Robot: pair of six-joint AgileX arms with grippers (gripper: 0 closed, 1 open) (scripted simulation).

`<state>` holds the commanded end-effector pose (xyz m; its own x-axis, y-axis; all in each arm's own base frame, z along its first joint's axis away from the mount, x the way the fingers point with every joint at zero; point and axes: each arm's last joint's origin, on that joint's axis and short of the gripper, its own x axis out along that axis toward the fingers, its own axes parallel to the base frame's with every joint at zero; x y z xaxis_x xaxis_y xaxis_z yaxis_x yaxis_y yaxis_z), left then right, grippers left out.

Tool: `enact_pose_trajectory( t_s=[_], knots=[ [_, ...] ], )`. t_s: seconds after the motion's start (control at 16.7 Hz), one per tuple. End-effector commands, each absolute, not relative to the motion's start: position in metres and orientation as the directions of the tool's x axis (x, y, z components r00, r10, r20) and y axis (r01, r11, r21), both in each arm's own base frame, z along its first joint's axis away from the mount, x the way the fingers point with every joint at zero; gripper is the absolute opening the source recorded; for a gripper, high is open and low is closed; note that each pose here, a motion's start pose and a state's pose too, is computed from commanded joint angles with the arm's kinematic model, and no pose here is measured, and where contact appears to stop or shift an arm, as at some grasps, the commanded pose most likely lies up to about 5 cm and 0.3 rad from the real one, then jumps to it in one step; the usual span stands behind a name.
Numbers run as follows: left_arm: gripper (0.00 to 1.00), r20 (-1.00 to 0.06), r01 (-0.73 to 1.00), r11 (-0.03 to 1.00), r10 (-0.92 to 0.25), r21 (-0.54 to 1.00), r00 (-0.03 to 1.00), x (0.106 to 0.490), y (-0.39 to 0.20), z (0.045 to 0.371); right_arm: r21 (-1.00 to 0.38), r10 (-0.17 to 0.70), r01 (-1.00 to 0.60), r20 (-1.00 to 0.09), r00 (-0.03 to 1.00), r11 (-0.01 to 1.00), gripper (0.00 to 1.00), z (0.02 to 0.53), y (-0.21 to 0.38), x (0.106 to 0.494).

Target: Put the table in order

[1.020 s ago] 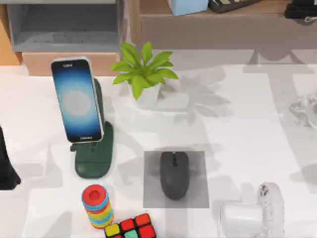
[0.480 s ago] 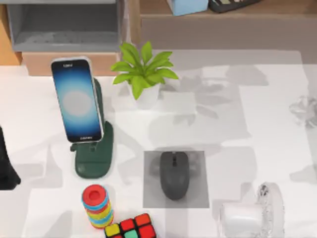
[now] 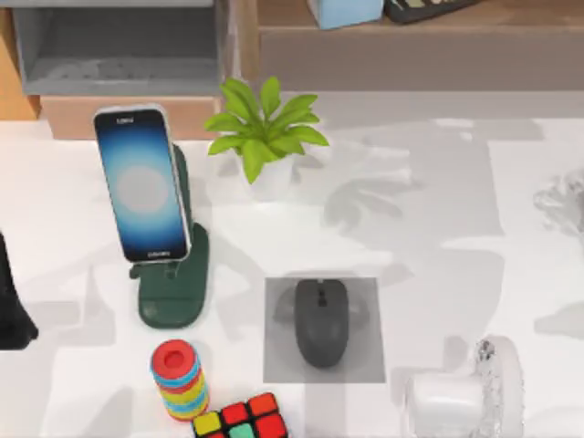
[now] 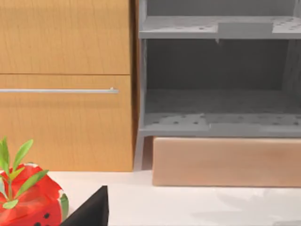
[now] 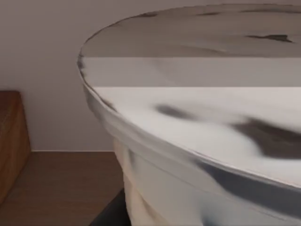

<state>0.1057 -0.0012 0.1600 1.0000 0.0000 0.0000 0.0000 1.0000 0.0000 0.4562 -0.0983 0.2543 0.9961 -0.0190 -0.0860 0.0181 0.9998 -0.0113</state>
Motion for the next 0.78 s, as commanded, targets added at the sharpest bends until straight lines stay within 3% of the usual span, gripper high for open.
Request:
enact_pose_trajectory(
  t_s=[0.78],
  knots=[
    [1.00, 0.000, 0.000, 1.000, 0.000, 0.000, 1.000, 0.1057, -0.0012, 0.1600, -0.009, -0.015, 0.014, -0.096, 0.995, 1.000, 0.00, 0.2533, -0.0995, 0.4572]
  ],
)
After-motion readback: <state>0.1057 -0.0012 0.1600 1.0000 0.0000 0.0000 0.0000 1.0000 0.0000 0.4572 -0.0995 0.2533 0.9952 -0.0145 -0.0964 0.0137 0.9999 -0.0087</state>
